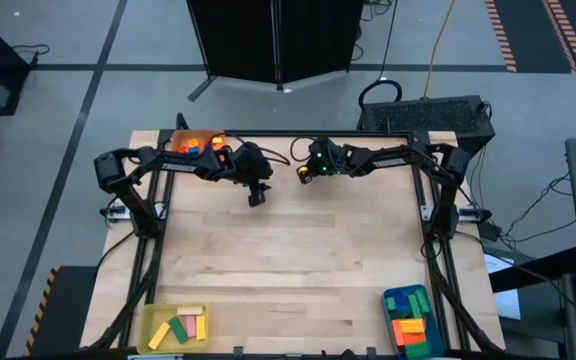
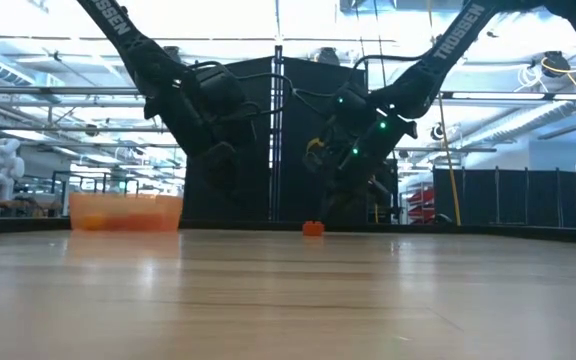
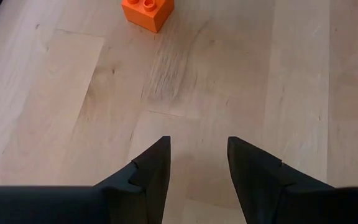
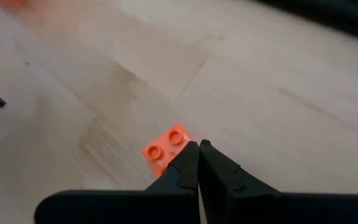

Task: Sort blocks by size
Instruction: Put the orange 4 stud game piece into the orange bin

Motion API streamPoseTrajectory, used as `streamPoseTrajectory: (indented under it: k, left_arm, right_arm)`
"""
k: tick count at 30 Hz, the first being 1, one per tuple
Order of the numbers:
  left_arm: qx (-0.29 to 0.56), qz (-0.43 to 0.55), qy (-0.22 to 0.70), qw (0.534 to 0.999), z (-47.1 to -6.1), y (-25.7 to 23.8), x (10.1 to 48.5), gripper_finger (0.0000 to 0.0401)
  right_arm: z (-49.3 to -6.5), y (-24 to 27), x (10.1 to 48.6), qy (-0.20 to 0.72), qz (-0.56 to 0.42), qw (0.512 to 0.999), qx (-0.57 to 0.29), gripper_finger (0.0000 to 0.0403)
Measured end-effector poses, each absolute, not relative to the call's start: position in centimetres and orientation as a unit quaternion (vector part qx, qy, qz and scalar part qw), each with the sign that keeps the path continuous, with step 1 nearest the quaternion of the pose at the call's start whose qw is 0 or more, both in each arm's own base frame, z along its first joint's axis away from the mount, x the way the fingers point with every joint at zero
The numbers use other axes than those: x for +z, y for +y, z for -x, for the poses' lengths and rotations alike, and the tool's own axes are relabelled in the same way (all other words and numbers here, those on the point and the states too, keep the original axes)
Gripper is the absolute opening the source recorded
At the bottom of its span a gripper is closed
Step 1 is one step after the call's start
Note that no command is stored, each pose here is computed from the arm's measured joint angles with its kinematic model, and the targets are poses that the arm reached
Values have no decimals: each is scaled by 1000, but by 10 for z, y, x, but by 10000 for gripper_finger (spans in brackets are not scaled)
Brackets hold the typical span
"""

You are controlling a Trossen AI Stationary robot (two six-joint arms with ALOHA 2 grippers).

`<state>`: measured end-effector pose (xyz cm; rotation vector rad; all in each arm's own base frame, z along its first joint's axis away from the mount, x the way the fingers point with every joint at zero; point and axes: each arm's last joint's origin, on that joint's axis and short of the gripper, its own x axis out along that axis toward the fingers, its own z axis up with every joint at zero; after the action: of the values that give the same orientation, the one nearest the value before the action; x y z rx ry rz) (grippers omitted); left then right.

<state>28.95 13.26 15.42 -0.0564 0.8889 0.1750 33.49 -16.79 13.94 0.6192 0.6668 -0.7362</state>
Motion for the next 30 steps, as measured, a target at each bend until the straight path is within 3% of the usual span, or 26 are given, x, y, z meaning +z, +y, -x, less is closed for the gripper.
streamPoseTrajectory:
  k: [7,11,26,30]
  left_arm:
    - [85,27,429,899,-289,133,154,161]
    - [86,29,427,900,-290,133,154,161]
    - [86,27,425,900,-290,133,155,161]
    - [86,26,425,901,-290,133,155,161]
  right_arm:
    - [-328,-175,141,313,-292,819,-381,0]
    - [-327,-179,130,325,-320,813,-362,0]
    - [-332,-194,146,320,-324,818,-352,0]
    - [-335,-196,133,350,-326,803,-356,0]
